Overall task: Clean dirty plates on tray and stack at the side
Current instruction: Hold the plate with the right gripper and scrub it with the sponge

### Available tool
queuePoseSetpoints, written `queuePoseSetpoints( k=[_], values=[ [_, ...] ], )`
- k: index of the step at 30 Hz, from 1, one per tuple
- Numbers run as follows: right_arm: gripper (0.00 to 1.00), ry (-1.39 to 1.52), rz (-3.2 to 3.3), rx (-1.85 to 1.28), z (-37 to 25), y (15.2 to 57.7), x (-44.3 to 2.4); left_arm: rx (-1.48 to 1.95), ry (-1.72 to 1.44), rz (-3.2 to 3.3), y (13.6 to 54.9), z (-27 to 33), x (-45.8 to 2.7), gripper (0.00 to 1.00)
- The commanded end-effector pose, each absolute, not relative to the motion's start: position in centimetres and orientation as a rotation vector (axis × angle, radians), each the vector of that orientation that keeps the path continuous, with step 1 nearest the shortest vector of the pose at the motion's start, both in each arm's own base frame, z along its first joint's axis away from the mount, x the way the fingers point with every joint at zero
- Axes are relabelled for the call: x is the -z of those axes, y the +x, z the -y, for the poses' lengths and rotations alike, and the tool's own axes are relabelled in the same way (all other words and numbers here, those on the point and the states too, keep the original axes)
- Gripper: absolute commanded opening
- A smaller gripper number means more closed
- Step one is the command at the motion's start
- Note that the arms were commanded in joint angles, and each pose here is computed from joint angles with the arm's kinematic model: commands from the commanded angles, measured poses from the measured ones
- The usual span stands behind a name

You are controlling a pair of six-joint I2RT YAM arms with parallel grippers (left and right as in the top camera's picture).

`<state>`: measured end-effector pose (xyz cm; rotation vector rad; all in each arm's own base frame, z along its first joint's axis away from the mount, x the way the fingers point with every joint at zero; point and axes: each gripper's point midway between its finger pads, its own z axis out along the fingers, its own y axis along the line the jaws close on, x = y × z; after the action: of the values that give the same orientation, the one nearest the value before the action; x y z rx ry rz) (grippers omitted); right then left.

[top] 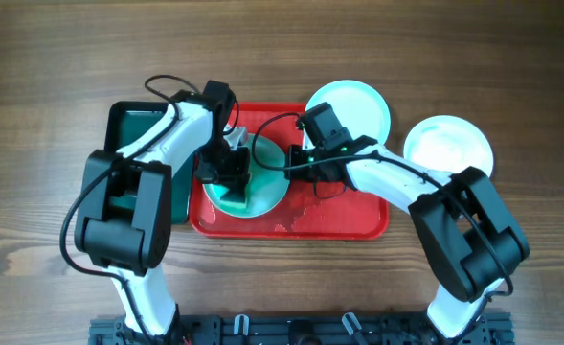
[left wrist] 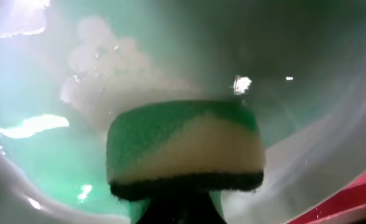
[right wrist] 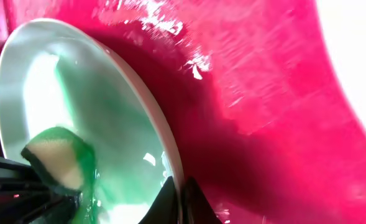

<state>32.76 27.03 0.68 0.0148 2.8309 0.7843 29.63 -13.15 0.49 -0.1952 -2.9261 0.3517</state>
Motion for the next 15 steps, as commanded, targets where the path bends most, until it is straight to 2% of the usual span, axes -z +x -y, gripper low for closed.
queuePoseSetpoints(
  k=[1, 3, 6, 8, 10, 12, 15],
  values=[
    [0.04, 0.014, -2.848, -0.799, -27.4, 32.6, -0.2, -0.374, -0.383, 2.971, 30.3, 16.1, 1.0, 0.04],
    [0.04, 0.013, -2.848, -0.799, -27.4, 32.6, -0.2, -0.234, -0.266, 3.048, 31.1, 16.4, 1.5, 0.04],
    [0.04, 0.018, -2.847, -0.800, -27.4, 32.6, -0.3, 0.039, 0.137, 3.142, 31.8, 15.4, 1.7, 0.04],
    [0.04, 0.081, -2.858, -0.777, -27.0, 32.7, -0.1, 0.090, 0.466, 3.104, 31.3, 15.1, 1.7, 0.04],
    [0.04, 0.126, -2.863, -0.754, -26.4, 32.9, 0.1, 0.057, 0.644, 2.992, 29.6, 15.5, 1.6, 0.04],
    [0.04, 0.133, -2.862, -0.754, -26.3, 33.1, 0.1, -0.008, 0.566, 2.914, 27.9, 16.4, 1.4, 0.04],
    [0.04, 0.130, -2.863, -0.759, -26.3, 33.0, 0.1, -0.177, 0.133, 2.874, 26.3, 17.9, 0.9, 0.04]
  ],
)
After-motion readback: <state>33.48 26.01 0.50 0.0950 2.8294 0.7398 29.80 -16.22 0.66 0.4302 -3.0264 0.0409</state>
